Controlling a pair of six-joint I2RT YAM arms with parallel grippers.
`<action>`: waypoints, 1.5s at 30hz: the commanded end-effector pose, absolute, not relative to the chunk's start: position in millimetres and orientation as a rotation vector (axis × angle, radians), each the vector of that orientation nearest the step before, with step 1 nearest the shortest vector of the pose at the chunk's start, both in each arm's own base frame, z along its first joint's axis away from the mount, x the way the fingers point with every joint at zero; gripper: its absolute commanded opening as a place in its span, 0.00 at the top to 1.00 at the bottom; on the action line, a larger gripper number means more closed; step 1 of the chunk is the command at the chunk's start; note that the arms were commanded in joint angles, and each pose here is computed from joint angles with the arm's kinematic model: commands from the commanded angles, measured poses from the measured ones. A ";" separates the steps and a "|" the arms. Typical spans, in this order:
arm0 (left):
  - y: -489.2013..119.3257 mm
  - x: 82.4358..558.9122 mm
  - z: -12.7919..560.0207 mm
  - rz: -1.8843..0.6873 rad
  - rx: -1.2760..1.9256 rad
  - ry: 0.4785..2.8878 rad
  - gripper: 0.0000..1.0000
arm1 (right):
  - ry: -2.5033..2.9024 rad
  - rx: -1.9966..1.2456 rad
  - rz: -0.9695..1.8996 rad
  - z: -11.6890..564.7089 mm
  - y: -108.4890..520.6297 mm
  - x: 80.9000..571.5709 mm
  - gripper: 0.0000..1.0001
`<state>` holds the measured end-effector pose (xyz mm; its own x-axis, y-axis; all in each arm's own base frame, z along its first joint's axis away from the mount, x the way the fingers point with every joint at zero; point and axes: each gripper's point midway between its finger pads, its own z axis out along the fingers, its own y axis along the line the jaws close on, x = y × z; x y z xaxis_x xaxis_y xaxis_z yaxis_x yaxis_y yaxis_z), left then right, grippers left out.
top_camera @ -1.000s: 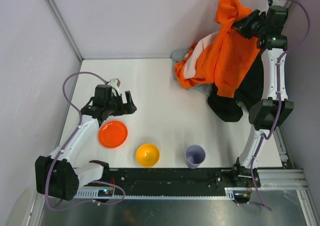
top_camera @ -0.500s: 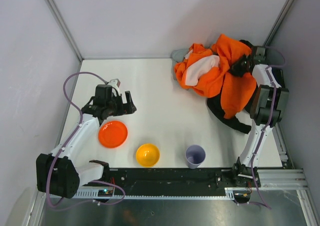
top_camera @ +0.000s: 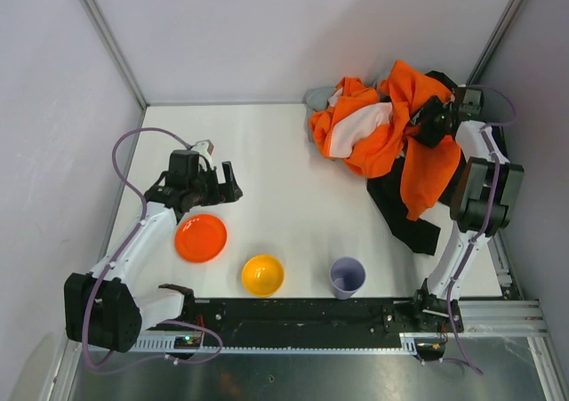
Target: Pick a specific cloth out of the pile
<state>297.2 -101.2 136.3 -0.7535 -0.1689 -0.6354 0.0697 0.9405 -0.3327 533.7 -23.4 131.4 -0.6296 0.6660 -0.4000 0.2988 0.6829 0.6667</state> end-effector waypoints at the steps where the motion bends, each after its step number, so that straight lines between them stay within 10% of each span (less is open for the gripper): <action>1: -103.1 301.1 152.2 -0.469 -0.049 2.325 0.00 | 2.251 0.682 0.554 172.1 -36.2 497.0 0.23; 9: -104.6 300.0 154.4 -0.483 -0.046 2.320 0.00 | 2.155 0.652 0.429 229.4 -40.9 426.8 0.09; 23: -106.7 298.7 156.3 -0.501 -0.041 2.315 0.00 | 2.347 0.624 0.255 160.3 -17.9 310.4 0.08; 45: -106.9 299.5 151.4 -0.497 -0.040 2.332 0.00 | 2.816 0.433 -0.048 23.4 28.0 290.7 0.09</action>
